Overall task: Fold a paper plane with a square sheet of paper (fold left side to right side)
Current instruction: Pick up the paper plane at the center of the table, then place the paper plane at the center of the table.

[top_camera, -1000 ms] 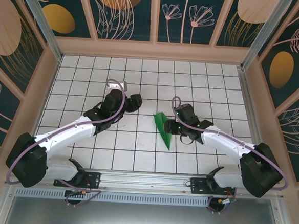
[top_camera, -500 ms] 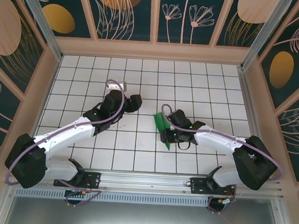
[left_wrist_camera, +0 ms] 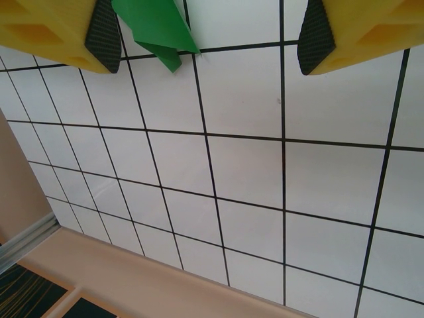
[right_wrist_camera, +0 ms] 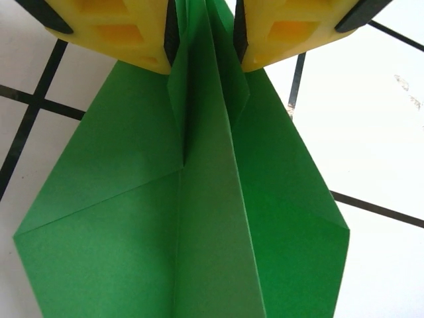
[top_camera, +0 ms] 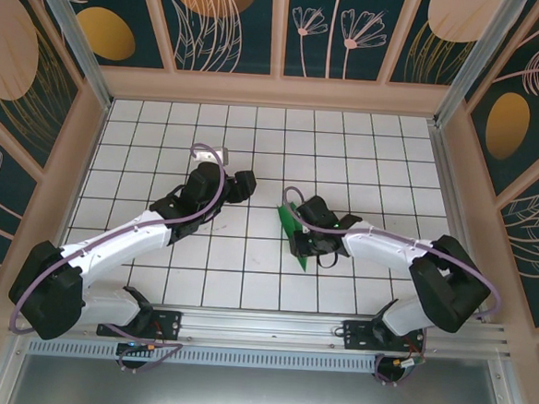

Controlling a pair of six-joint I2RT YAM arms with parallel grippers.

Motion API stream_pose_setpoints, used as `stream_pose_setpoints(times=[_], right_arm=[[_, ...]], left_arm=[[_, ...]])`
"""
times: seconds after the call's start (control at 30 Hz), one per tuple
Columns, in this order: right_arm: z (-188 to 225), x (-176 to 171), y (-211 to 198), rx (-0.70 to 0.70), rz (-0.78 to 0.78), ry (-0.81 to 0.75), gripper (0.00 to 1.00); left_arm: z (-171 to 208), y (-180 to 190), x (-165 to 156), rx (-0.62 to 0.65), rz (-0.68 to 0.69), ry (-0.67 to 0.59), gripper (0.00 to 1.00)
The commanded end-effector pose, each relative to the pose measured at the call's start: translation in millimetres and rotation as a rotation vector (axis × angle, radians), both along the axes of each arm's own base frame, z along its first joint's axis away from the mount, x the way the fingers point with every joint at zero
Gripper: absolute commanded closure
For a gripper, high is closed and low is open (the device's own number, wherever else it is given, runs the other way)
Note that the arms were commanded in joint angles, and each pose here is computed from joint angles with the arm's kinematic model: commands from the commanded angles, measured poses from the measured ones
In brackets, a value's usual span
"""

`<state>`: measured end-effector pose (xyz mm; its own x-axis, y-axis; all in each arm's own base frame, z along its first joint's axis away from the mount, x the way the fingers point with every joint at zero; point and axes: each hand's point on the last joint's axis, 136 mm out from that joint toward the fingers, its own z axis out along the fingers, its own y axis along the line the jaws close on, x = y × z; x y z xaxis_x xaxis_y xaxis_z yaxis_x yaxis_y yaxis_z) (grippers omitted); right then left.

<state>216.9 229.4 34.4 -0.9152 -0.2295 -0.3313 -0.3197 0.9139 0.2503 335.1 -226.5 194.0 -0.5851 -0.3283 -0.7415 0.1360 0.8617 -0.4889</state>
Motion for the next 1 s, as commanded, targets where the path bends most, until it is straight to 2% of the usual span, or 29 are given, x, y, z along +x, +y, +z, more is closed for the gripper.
stream_pose_setpoints(times=[0.0, 0.17, 0.23, 0.33, 0.4, 0.57, 0.7, 0.97], right_arm=[[0, 5, -2, -0.047, -0.007, -0.014, 0.71], [-4, 10, 3, -0.045, -0.016, -0.018, 0.72], [-5, 15, 5, -0.046, -0.034, -0.025, 0.76], [0, 27, 12, -0.026, -0.066, -0.034, 0.88], [9, 40, 16, -0.004, -0.095, -0.044, 0.9], [21, 90, 1, -0.064, -0.255, -0.046, 0.91], [24, 123, -4, -0.112, -0.318, -0.057, 0.91], [6, 143, -1, -0.156, -0.308, -0.014, 0.91]], left_arm=[[4, 6, 0, 0.014, 0.013, -0.023, 0.27], [5, 6, 0, 0.014, 0.012, -0.025, 0.26], [7, 6, 0, 0.011, 0.01, -0.029, 0.26], [12, 8, -2, 0.011, 0.006, -0.044, 0.23], [15, 8, -3, 0.016, -0.005, -0.056, 0.22], [25, 7, -7, 0.021, -0.033, -0.094, 0.14], [28, 11, -9, 0.03, -0.033, -0.106, 0.12], [26, 16, -12, 0.059, -0.031, -0.104, 0.11]])
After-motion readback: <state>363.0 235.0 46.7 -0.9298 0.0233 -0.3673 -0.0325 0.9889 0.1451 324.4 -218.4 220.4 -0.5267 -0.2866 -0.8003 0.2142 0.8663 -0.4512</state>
